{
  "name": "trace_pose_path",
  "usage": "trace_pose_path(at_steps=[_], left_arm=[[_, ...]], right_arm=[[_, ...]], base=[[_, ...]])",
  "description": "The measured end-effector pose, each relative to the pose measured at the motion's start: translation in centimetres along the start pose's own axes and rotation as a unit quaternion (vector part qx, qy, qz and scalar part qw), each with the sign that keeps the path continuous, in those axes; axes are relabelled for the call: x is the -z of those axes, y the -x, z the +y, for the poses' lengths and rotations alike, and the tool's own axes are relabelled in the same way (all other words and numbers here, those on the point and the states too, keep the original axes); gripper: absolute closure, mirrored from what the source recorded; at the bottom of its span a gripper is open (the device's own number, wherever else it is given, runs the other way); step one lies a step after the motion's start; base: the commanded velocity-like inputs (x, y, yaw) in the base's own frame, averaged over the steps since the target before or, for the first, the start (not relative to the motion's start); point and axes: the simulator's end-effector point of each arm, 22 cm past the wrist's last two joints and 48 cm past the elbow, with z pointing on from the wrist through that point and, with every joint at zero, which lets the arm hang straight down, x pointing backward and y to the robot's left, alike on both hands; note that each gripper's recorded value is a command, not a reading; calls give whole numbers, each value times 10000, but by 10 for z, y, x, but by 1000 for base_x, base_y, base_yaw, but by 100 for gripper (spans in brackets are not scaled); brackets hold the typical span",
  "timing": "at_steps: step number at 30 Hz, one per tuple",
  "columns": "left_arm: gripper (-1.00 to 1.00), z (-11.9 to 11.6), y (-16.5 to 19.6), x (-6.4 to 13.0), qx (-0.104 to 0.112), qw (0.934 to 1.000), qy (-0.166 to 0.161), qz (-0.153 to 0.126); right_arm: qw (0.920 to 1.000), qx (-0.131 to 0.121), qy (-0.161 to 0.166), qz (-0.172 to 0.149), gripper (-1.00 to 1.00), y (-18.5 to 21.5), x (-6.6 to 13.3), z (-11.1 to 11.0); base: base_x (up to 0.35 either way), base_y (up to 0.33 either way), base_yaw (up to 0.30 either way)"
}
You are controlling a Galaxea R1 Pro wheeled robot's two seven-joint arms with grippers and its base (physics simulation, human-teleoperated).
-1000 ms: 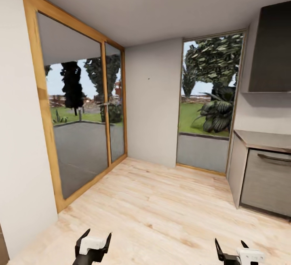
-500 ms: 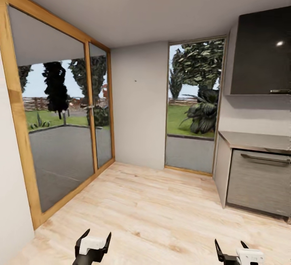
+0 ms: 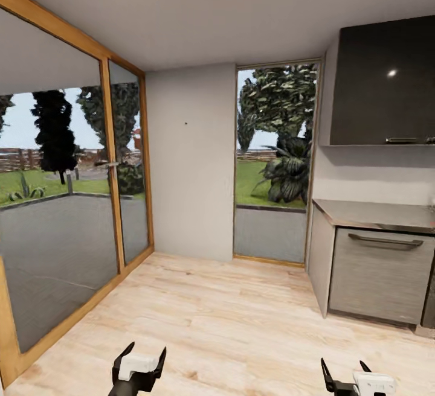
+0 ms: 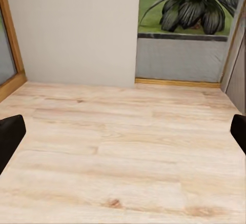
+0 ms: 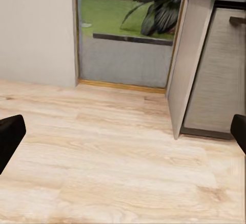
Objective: Put the three can of soda from the living room inside the tash can in the kitchen.
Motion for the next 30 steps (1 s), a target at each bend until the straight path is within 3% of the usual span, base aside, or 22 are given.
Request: trace_pose_path(at_steps=[9, 19, 30], left_arm=[[-100, -1, 5, 0, -15, 10000, -8, -59], [-100, -2, 10, 1, -30, 9999, -23, -122], [-100, -2, 13, 1, -27, 9999, -20, -157]], right_arm=[[10000, -3, 6, -29, -100, 2, 0, 1], [10000, -12, 3, -85, -100, 6, 0, 0], [9999, -12, 9, -117, -100, 9, 0, 1]], base=[[276, -42, -185], [235, -180, -185], [94, -108, -69]])
